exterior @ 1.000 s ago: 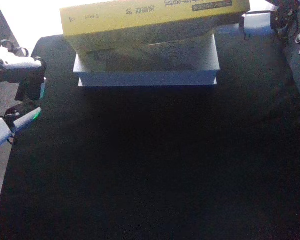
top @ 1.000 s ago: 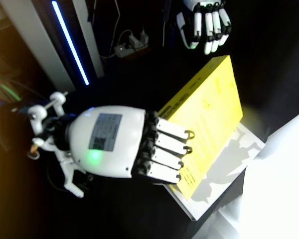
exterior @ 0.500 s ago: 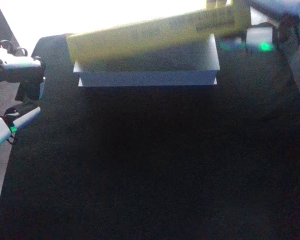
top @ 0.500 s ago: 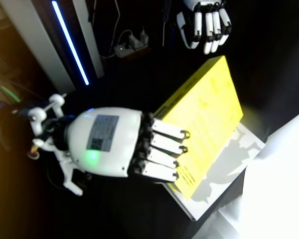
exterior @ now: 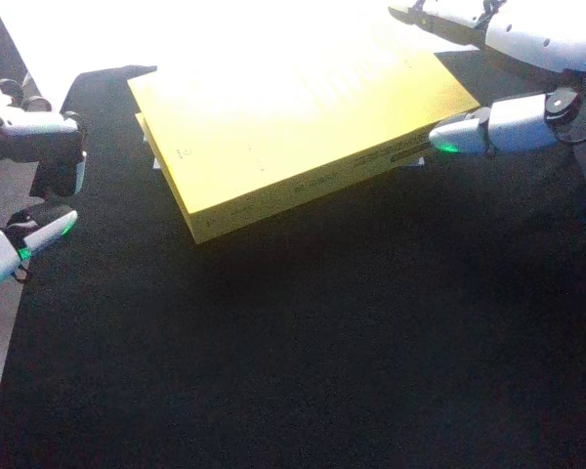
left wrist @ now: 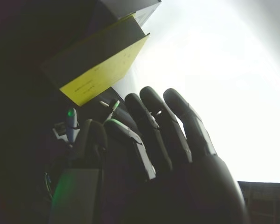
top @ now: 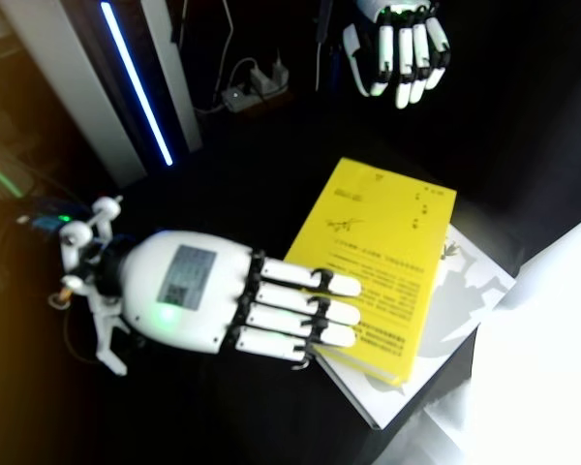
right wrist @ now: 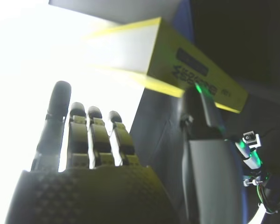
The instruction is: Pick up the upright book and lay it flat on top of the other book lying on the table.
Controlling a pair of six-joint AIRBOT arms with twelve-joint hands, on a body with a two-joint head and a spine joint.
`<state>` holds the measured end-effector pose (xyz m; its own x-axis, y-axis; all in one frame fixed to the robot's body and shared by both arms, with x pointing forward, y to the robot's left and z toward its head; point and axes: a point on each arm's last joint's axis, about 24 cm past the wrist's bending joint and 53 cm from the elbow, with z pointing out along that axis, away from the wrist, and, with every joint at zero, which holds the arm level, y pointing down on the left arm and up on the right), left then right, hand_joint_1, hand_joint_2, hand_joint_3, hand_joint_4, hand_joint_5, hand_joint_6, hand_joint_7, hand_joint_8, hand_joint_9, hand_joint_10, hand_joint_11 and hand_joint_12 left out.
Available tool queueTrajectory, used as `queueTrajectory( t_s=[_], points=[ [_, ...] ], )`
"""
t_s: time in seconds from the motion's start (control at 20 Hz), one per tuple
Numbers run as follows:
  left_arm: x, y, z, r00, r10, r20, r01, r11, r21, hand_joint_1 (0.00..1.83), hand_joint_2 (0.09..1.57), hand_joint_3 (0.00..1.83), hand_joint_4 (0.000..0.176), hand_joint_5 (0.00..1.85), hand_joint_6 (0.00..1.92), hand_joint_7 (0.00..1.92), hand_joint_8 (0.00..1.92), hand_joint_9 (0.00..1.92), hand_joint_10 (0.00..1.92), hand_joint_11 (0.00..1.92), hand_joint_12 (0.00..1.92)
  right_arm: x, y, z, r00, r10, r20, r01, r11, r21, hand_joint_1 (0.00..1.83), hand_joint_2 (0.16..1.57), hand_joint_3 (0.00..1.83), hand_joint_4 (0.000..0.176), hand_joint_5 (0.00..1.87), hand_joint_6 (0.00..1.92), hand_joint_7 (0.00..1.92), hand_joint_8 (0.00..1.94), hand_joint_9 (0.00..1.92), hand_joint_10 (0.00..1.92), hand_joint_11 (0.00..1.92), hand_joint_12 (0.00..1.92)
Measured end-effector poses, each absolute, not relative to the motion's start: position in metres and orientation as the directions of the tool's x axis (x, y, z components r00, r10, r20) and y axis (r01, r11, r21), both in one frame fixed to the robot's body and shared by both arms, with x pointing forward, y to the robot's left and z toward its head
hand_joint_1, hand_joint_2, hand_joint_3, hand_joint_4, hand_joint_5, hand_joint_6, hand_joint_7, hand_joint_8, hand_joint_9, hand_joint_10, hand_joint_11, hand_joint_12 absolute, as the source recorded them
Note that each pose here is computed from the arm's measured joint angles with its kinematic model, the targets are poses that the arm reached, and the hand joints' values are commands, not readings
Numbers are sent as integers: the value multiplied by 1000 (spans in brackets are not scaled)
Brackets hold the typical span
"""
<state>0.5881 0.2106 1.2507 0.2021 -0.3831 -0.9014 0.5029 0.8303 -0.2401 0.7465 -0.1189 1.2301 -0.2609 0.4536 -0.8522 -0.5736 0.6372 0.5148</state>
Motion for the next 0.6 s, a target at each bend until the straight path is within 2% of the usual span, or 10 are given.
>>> queueTrajectory(
  t_s=[0.1, 0.2, 0.25, 0.3, 0.35, 0.4, 0.45, 0.5, 0.55, 0.6],
  points=[
    [588, 211, 1251, 202, -384, -901, 501, 831, -242, 1122, 1256, 0, 30, 668, 1419, 769, 1349, 638, 784, 303, 1373, 737, -125, 1242, -286, 499, -818, -585, 585, 562, 469, 1031, 0, 0, 0, 0, 0, 0, 0, 0, 0, 4],
    [589, 211, 1250, 201, -383, -901, 500, 832, -242, 1119, 1263, 0, 21, 645, 1444, 771, 1355, 657, 751, 316, 1366, 727, -136, 1259, -295, 542, -787, -610, 528, 592, 435, 1028, 0, 8, 0, 0, 0, 0, 0, 0, 0, 0],
    [589, 211, 1250, 202, -384, -901, 500, 832, -242, 1121, 1260, 0, 21, 652, 1430, 773, 1355, 671, 748, 340, 1353, 724, -137, 1263, -294, 546, -784, -615, 519, 593, 367, 1022, 0, 5, 0, 0, 0, 0, 0, 0, 0, 0],
    [588, 211, 1250, 199, -386, -901, 499, 831, -246, 1117, 1262, 0, 30, 660, 1430, 758, 1368, 656, 737, 330, 1333, 710, -134, 1270, -296, 543, -786, -641, 496, 585, 395, 992, 0, 66, 0, 0, 0, 0, 0, 0, 0, 0],
    [588, 211, 1249, 196, -385, -902, 500, 831, -246, 1117, 1262, 0, 30, 660, 1430, 758, 1368, 656, 737, 330, 1333, 705, -131, 1272, -300, 542, -785, -652, 484, 583, 395, 992, 0, 66, 0, 0, 0, 0, 0, 0, 0, 0],
    [588, 210, 1249, 195, -384, -902, 500, 830, -245, 1124, 1251, 0, 33, 683, 1407, 772, 1335, 665, 721, 348, 1322, 699, -128, 1275, -302, 541, -785, -663, 472, 581, 413, 996, 0, 53, 0, 0, 0, 0, 0, 0, 0, 0],
    [588, 210, 1248, 194, -383, -903, 500, 830, -245, 966, 1224, 0, 138, 749, 1325, 711, 803, 676, 694, 367, 1308, 693, -127, 1278, -303, 541, -785, -674, 460, 578, 411, 1017, 0, 35, 0, 0, 0, 0, 0, 0, 0, 0],
    [588, 211, 1248, 194, -382, -904, 499, 832, -245, 1102, 1231, 1, 52, 712, 1357, 789, 1191, 693, 676, 373, 1303, 683, -128, 1285, -320, 554, -769, -692, 418, 589, 416, 1025, 0, 31, 0, 0, 0, 0, 0, 0, 0, 0],
    [588, 213, 1247, 193, -382, -904, 491, 835, -248, 1118, 1247, 3, 39, 688, 1391, 771, 1322, 678, 666, 351, 1315, 677, -131, 1292, -349, 582, -734, -695, 365, 620, 421, 1091, 7, 0, 0, 0, 0, 0, 0, 0, 0, 0],
    [589, 214, 1246, 189, -382, -905, 483, 838, -253, 1115, 1259, 1, 38, 672, 1413, 752, 1371, 660, 672, 290, 1358, 671, -137, 1294, -397, 612, -684, -686, 297, 664, 389, 1141, 8, 0, 0, 0, 0, 0, 0, 0, 0, 623]
  ],
)
